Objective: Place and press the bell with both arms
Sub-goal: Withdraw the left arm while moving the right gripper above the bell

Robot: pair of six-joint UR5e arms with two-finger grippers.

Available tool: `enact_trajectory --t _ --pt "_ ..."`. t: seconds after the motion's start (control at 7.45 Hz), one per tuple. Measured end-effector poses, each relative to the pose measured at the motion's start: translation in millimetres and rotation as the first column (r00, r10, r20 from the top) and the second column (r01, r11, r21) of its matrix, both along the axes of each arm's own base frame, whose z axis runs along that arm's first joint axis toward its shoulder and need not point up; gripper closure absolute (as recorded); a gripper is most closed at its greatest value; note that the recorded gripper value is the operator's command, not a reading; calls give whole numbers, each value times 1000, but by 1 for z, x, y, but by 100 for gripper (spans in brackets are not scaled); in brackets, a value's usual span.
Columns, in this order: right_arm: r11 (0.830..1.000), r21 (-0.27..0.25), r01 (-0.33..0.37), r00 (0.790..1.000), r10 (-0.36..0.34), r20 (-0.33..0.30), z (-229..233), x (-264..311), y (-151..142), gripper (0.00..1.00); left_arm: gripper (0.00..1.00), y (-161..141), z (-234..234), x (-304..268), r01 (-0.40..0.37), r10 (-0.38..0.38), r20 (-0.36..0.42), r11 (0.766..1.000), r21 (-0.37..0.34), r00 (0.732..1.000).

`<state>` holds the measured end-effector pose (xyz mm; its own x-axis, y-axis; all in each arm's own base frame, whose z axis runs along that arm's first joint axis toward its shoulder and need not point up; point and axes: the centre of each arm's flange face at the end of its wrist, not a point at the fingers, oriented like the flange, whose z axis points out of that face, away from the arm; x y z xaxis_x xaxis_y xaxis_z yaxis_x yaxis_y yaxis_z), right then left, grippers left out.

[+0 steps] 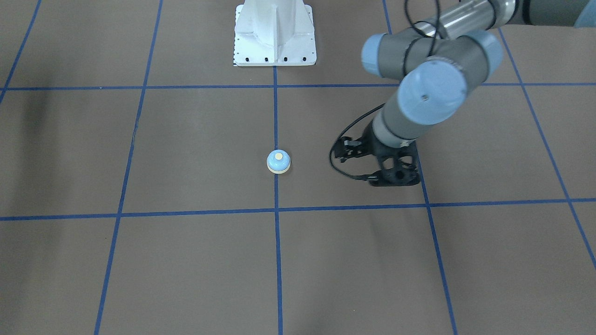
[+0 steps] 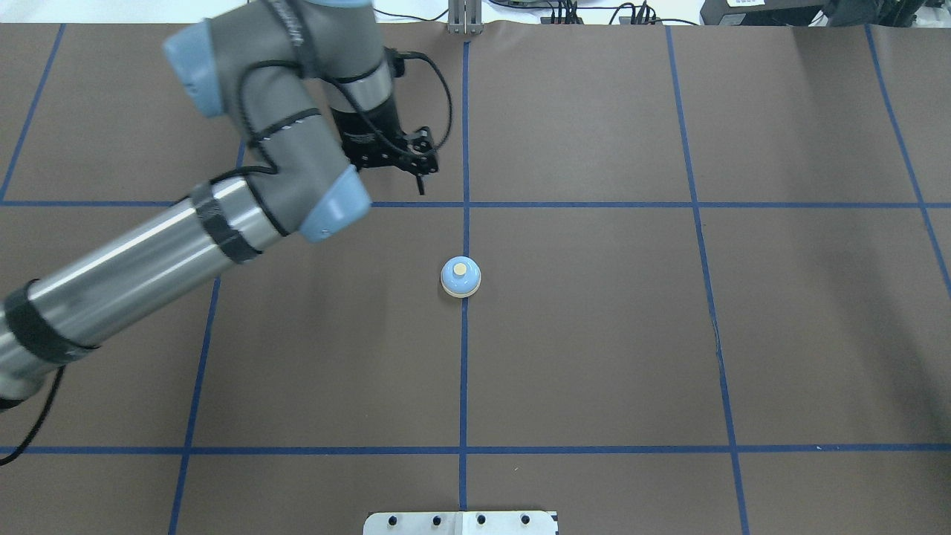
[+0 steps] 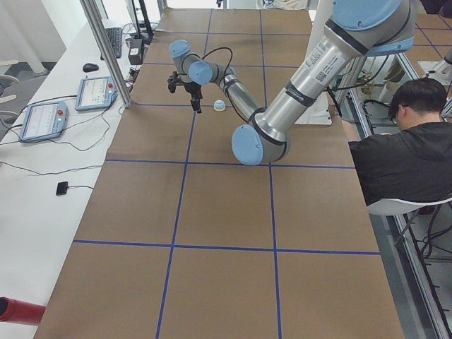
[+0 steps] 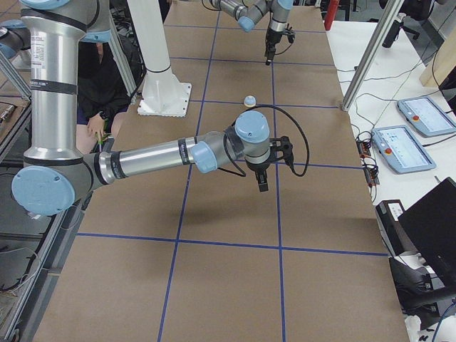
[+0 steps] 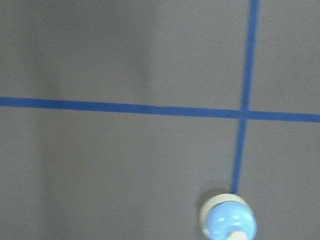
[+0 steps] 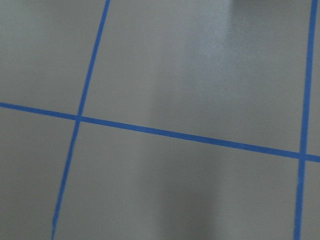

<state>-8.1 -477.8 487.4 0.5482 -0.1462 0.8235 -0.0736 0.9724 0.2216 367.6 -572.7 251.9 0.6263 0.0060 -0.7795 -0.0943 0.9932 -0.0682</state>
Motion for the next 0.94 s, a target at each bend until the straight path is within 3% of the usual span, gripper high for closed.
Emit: enact_trajectory --t 0.13,0.4,0.67,0.94 --pt "1000 -10 2 999 -1 40 -13 -4 -5 1 0 3 46 -60 -13 11 18 998 64 1000" --pt "999 22 33 995 -35 89 -51 -24 -13 1 0 2 131 -172 -60 48 66 982 180 997" --pt "999 -16 44 993 -42 114 -108 -82 -32 1 0 25 209 -288 -104 75 113 956 273 991" --pt "997 -54 50 995 -45 87 -161 -157 -44 1 0 60 263 -384 -99 56 140 942 321 989"
